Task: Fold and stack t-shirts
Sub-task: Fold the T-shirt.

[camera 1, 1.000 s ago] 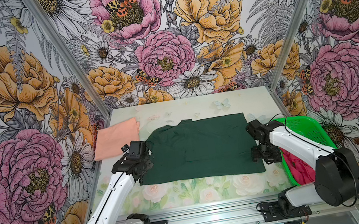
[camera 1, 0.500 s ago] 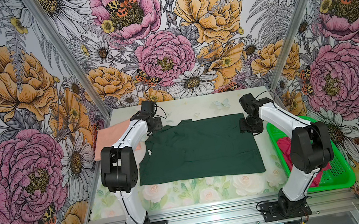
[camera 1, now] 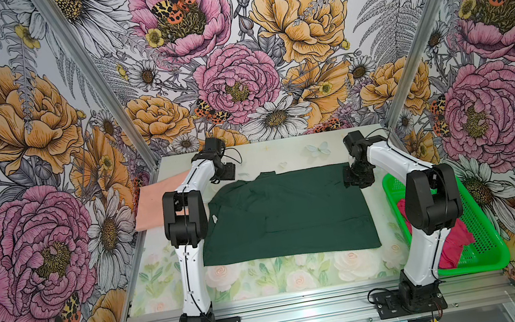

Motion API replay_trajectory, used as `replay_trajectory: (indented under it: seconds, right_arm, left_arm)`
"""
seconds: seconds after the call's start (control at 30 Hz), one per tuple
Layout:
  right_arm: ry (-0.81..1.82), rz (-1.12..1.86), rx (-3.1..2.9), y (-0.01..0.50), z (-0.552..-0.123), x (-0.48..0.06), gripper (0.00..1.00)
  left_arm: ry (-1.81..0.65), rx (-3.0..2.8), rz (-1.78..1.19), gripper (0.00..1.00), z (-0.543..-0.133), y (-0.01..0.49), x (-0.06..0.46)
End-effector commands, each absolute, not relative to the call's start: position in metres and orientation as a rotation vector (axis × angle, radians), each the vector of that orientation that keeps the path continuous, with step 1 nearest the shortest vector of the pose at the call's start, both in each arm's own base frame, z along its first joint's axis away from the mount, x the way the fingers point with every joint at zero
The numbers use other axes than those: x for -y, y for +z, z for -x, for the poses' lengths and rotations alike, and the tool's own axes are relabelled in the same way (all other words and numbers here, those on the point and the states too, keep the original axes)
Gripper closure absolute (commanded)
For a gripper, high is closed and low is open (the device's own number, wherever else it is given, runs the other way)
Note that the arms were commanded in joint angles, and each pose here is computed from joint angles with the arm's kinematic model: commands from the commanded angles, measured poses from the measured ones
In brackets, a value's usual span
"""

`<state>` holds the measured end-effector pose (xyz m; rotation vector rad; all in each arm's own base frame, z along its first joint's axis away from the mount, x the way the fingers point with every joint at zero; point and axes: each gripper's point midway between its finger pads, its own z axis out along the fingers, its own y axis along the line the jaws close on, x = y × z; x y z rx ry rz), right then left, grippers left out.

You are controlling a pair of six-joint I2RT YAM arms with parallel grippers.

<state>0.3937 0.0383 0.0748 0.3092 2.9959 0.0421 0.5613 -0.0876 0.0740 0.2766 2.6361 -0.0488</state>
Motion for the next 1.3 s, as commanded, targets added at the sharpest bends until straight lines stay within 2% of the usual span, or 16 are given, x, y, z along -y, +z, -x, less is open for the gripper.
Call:
replay_trajectory:
  seconds: [0.0,0.2,0.43,0.8,0.97,1.13,1.2,1.27]
  right_arm:
    - [0.078,-0.309,-2.982,0.073,-0.407,-0.040,0.49]
    - [0.083,-0.313,-2.988,0.068,-0.413,-0.040,0.51]
    - [0.095,-0.308,-2.997,0.065,-0.414,-0.040,0.52]
    - [0.056,-0.359,-2.991,0.062,-0.415,-0.028,0.54]
    - [0.089,-0.480,-2.926,0.063,-0.443,-0.010,0.53]
    - [0.195,-0.547,-2.877,0.055,-0.487,-0.007,0.56]
    - [0.242,-0.575,-2.857,0.051,-0.504,-0.006,0.56]
    - [0.310,-0.598,-2.843,0.045,-0.519,-0.007,0.57]
  left_arm:
    - [-0.151,-2.685,-0.420,0.30,-0.557,0.064,0.102]
    - [-0.279,-2.717,-0.554,0.29,-0.530,0.073,0.111]
    - [-0.294,-2.761,-0.605,0.30,-0.518,0.060,0.106]
    - [-0.336,-2.798,-0.612,0.32,-0.527,0.029,0.108]
    - [-0.425,-2.789,-0.609,0.33,-0.533,0.019,0.115]
    - [-0.583,-2.785,-0.596,0.39,-0.529,0.011,0.125]
    - [-0.660,-2.779,-0.571,0.43,-0.527,0.012,0.127]
    - [-0.720,-2.772,-0.544,0.53,-0.527,0.014,0.126]
